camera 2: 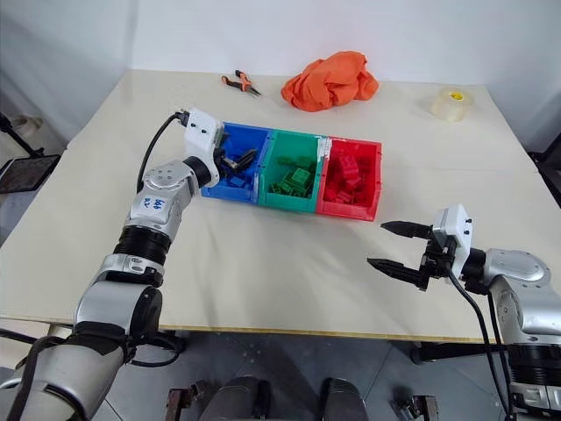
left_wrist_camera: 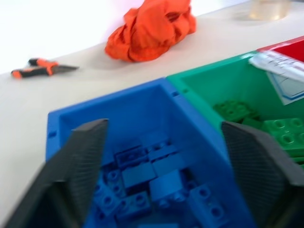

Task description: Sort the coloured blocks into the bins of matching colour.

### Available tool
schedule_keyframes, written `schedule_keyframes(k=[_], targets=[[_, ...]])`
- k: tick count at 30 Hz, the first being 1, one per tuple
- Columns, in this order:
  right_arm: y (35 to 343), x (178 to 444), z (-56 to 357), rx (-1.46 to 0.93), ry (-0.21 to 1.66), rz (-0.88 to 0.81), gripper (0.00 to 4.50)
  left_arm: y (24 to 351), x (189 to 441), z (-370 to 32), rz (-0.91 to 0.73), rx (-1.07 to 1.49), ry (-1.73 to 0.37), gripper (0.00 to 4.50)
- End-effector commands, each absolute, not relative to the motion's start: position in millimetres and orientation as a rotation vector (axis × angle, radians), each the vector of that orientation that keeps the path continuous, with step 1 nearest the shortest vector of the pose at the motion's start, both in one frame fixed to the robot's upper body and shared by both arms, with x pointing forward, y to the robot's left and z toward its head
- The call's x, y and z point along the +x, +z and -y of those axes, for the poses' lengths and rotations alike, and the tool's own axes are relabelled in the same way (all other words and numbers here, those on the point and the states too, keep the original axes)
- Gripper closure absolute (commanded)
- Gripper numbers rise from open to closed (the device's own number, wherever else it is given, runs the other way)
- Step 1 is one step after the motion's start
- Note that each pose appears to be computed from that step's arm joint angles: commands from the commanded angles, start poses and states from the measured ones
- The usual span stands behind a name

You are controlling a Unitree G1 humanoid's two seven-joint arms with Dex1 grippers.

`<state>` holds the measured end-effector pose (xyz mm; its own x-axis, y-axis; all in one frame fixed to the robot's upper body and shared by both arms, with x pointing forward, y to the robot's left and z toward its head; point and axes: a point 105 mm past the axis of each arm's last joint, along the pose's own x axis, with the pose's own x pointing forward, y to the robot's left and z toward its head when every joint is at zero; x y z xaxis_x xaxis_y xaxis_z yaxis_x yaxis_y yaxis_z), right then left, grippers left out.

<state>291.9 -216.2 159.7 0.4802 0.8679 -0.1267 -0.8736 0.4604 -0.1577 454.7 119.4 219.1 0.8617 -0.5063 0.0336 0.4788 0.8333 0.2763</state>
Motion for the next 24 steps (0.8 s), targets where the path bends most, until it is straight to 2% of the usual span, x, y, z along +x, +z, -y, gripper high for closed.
schedule_keyframes(k=[1,5,8,12,15,18,24], targets=[[173.9,290.8,215.6,-0.236,1.076,0.033,0.0,237.5,432.6,-111.7,0.195,0.272,-0.635,0.03],[173.9,293.1,216.2,-0.245,1.09,0.027,0.0,234.5,395.2,-108.7,0.195,0.259,-0.797,0.03],[176.1,295.4,217.9,-0.257,1.113,0.024,0.0,225.0,356.1,-119.6,0.128,0.229,-0.959,0.03],[177.7,298.2,227.9,-0.301,1.135,-0.003,0.0,228.7,321.5,-158.3,0.065,0.238,-0.975,0.03],[177.4,301.2,235.9,-0.325,1.14,-0.023,0.0,229.9,307.8,-183.2,0.041,0.217,-0.947,0.03],[178.4,307.0,243.3,-0.341,1.125,-0.027,0.0,217.9,298.8,-207.9,-0.013,0.195,-0.911,0.03],[177.4,316.2,254.3,-0.352,1.08,-0.03,0.0,203.5,293.5,-232.7,-0.031,0.173,-0.834,0.03]])
